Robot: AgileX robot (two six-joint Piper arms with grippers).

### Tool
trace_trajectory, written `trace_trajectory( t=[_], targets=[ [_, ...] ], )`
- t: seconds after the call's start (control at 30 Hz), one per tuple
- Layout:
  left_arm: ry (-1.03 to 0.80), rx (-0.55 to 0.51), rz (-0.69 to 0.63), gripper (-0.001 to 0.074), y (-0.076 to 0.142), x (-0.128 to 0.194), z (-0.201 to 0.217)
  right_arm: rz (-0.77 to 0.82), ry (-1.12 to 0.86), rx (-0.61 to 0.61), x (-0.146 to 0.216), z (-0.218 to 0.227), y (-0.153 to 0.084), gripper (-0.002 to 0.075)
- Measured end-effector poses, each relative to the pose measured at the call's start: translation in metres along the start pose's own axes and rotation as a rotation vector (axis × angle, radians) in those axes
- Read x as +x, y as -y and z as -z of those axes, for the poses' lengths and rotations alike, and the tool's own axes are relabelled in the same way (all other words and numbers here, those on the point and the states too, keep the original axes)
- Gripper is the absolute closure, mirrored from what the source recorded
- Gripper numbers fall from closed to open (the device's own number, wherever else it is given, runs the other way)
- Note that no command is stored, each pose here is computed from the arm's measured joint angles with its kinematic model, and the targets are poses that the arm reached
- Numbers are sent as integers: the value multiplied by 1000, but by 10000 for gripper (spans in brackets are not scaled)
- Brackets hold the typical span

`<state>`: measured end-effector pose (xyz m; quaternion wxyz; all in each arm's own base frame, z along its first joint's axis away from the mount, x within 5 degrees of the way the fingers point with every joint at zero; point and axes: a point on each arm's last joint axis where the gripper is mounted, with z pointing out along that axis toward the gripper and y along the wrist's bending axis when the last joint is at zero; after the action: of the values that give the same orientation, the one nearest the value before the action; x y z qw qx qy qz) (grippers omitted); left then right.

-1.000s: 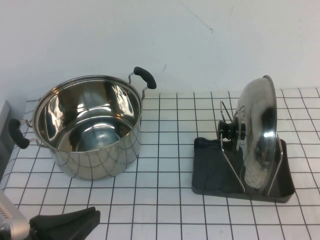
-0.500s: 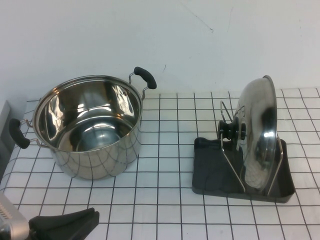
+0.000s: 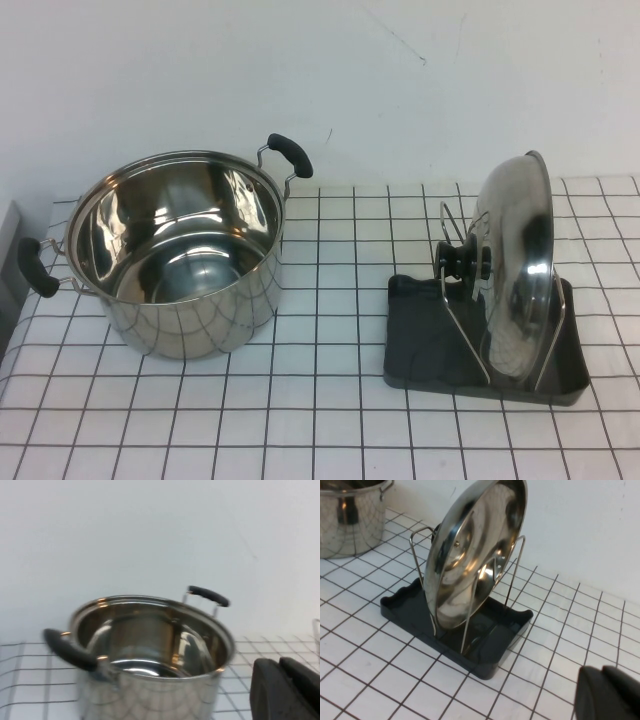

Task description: Put pot lid on rack

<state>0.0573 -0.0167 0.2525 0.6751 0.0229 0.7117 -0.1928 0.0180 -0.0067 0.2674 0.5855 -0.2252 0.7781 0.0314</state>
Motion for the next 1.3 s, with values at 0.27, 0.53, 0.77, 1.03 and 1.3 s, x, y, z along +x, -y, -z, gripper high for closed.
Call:
trace_trajectory(
  t=[0.27, 0.53, 0.77, 1.03, 1.3],
  targets=[
    [-6, -147, 7, 737, -17, 33, 4, 0, 0, 0, 0, 0, 0, 726],
    [-69, -167, 17, 737, -24, 59, 1, -2, 0, -2, 0, 0, 0, 727],
    [-128, -269, 58, 736, -29, 68, 5, -5, -2, -4, 0, 0, 0, 727],
    [-192, -316, 56, 737, -32, 74, 7, -6, -2, -4, 0, 0, 0, 727],
    [-206, -310, -13, 737, -32, 74, 7, -6, -2, -4, 0, 0, 0, 727]
  ],
)
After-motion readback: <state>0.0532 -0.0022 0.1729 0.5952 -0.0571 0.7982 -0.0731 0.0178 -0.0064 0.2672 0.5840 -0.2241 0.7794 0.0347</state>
